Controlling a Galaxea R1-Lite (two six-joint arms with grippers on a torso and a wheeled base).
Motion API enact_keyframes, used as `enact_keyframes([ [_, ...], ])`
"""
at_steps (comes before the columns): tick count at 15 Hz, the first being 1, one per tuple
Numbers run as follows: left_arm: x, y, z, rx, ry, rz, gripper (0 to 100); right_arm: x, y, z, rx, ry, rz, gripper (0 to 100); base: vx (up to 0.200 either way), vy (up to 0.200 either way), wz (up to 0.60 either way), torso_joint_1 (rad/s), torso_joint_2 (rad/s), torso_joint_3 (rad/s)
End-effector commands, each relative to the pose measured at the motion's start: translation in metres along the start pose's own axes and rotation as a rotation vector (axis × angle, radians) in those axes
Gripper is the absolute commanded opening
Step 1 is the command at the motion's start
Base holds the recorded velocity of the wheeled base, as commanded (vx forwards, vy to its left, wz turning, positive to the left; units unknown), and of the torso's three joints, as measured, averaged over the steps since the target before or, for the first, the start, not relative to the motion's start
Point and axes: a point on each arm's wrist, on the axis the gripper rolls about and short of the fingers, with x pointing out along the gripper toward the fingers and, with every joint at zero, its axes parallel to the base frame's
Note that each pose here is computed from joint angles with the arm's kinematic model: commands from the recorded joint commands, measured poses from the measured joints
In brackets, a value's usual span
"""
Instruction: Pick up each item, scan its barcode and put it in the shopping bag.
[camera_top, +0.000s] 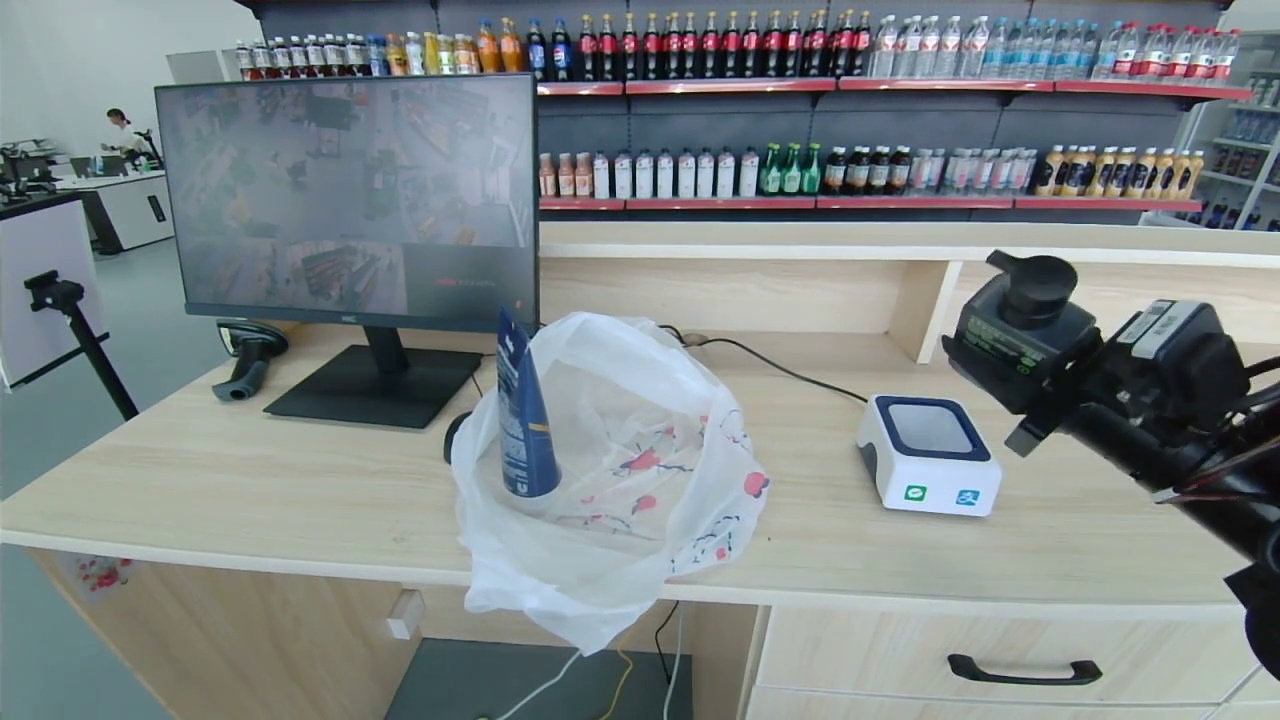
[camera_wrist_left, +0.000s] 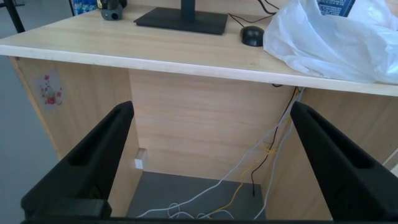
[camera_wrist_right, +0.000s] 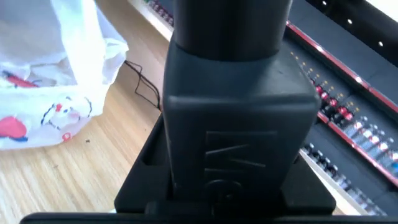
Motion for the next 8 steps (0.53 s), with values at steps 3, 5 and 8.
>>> enact_keyframes([
  [3, 0.0, 0.0, 0.0, 0.002, -0.001, 0.0, 100, -0.005, -0.001, 0.038, 0.169, -0.027, -0.194, 0, 0.0, 0.0, 0.0, 0.0, 0.0, 0.0],
  [5, 0.0, 0.0, 0.0, 0.002, -0.001, 0.0, 100, -0.006, 0.0, 0.036, 0.283, -0.014, -0.226, 0, 0.0, 0.0, 0.0, 0.0, 0.0, 0.0],
  [8, 0.0, 0.0, 0.0, 0.002, -0.001, 0.0, 100, -0.02, 0.017, 0.018, 0.495, 0.079, -0.194, 0, 0.0, 0.0, 0.0, 0.0, 0.0, 0.0],
])
